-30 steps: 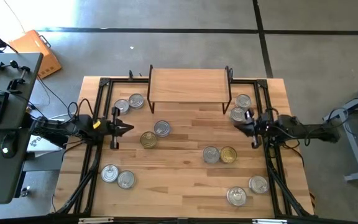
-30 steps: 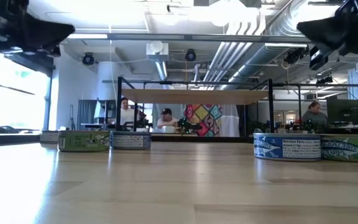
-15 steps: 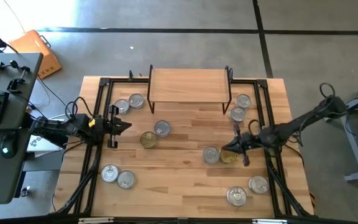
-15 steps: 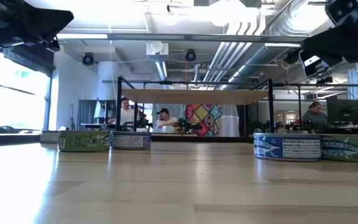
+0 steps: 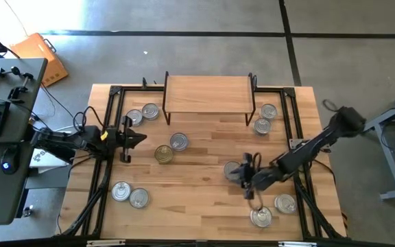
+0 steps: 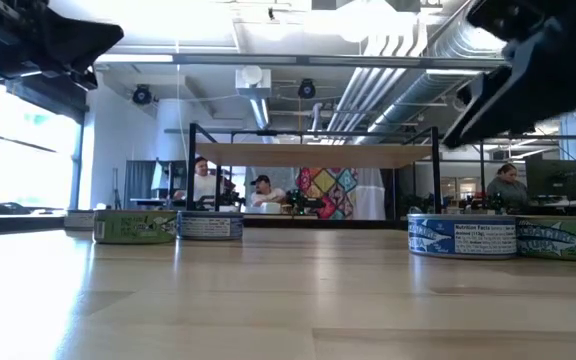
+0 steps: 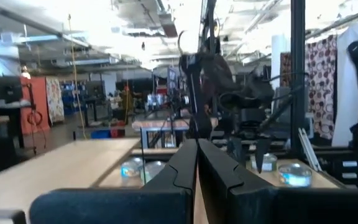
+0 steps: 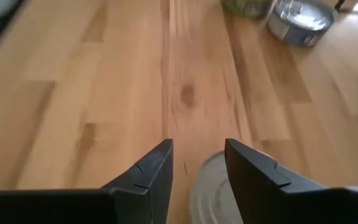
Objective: Stack canned seafood by type on shelf
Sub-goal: Put the blue tuna can on the shelf
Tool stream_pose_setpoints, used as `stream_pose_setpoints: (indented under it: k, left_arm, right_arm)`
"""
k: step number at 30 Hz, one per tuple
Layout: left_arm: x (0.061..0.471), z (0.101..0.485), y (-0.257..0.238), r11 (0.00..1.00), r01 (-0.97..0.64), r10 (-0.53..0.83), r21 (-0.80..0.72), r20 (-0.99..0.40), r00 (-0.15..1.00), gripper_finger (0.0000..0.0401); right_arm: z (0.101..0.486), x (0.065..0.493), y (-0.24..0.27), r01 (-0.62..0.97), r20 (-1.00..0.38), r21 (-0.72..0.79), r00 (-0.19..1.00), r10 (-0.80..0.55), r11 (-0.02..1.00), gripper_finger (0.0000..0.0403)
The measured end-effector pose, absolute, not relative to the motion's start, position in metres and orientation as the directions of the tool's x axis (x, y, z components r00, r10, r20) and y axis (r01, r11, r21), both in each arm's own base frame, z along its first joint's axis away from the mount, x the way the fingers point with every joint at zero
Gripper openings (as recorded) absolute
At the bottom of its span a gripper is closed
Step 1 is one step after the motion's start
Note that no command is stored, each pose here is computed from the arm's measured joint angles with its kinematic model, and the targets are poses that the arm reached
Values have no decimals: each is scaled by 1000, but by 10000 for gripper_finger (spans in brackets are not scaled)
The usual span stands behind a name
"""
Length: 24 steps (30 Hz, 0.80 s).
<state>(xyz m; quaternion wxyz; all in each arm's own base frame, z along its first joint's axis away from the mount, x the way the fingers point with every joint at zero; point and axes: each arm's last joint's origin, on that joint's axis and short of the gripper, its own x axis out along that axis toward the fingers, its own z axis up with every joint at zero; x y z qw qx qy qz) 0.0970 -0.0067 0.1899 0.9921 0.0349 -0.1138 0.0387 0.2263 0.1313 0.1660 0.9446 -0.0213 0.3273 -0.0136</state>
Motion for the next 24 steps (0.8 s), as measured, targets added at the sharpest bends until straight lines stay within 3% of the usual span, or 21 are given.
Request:
stream_pose_setpoints:
  k: [6, 16, 20, 24]
  left_arm:
    - [103, 183, -7, 992, -82, 67, 94, 149, 987, 7]
    - [108, 177, -8, 990, -77, 68, 117, 83, 994, 7]
    - [108, 177, -8, 986, -81, 70, 146, 77, 995, 7]
    - [108, 177, -8, 985, -81, 70, 151, 78, 995, 7]
  right_arm:
    - [147, 253, 146, 134, -637, -220, 730, -247, 966, 138]
    - [136, 281, 149, 367, -787, -194, 496, -368, 910, 134]
    - [133, 280, 157, 412, -796, -232, 440, -415, 881, 115]
    - [127, 274, 163, 399, -788, -267, 434, -437, 877, 68]
